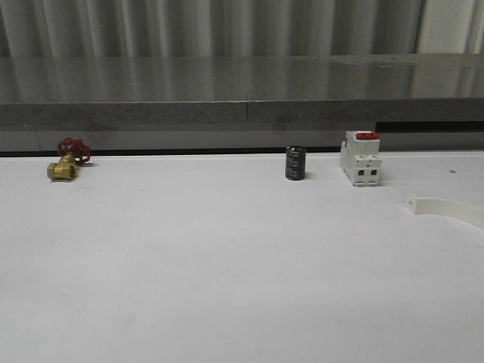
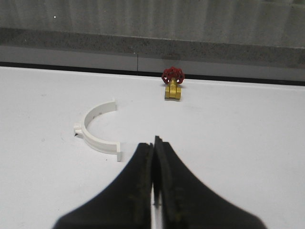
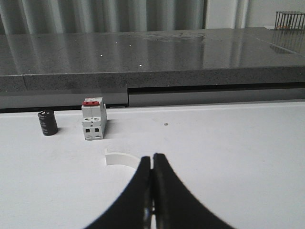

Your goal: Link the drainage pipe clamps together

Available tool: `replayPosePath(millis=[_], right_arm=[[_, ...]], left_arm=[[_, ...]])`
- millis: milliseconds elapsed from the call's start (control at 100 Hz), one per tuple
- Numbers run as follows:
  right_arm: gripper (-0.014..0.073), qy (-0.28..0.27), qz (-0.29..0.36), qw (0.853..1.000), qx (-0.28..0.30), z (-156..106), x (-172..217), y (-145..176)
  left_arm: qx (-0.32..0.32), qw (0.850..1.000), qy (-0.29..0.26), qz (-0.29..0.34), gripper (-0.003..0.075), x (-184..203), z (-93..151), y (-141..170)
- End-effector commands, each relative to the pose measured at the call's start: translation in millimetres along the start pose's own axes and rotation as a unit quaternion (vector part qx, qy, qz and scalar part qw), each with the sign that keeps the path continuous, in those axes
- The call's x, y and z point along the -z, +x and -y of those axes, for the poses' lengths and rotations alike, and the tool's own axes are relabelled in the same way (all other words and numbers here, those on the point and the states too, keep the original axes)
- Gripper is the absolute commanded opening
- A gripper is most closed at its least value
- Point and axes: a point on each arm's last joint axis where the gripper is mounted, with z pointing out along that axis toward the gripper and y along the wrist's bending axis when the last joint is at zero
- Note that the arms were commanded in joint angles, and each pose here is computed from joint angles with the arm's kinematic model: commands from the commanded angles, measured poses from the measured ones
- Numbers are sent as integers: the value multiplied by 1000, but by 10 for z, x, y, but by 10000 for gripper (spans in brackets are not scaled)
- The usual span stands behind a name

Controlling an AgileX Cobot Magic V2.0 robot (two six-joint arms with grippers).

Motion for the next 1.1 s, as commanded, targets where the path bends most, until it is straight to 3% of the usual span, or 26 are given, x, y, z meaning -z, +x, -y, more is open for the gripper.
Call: replayPosePath(millis=[0,290,360,510,580,820,1010,1090], right_arm=[[-67,1,56,998,5,-3,28,-133],[-67,1,56,998,5,-3,28,-133],[-67,1,56,998,5,-3,28,-133],[-67,1,56,998,5,-3,28,-133],[-67,1,56,998,5,-3,28,-133],[-67,1,56,998,5,-3,28,-133],[-67,1,56,998,5,-3,28,-133],[-67,1,56,998,5,-3,28,-133]], left_arm=[[9,1000,2,18,-21,52,16,-344],[-8,996,-11,-91,5,-196,14,-617],[-8,994,-11,-108,97,-298,18,-660],[-14,991,-14,-131,450,-506,19,-773],[-34,989,-21,-143,526,-604,5,-835],[-34,976,-62,-207,480,-1090,-125,-1100],[22,952,-111,-285,470,-1613,-421,-1205],[52,935,-120,-330,470,-1865,-533,-1176]])
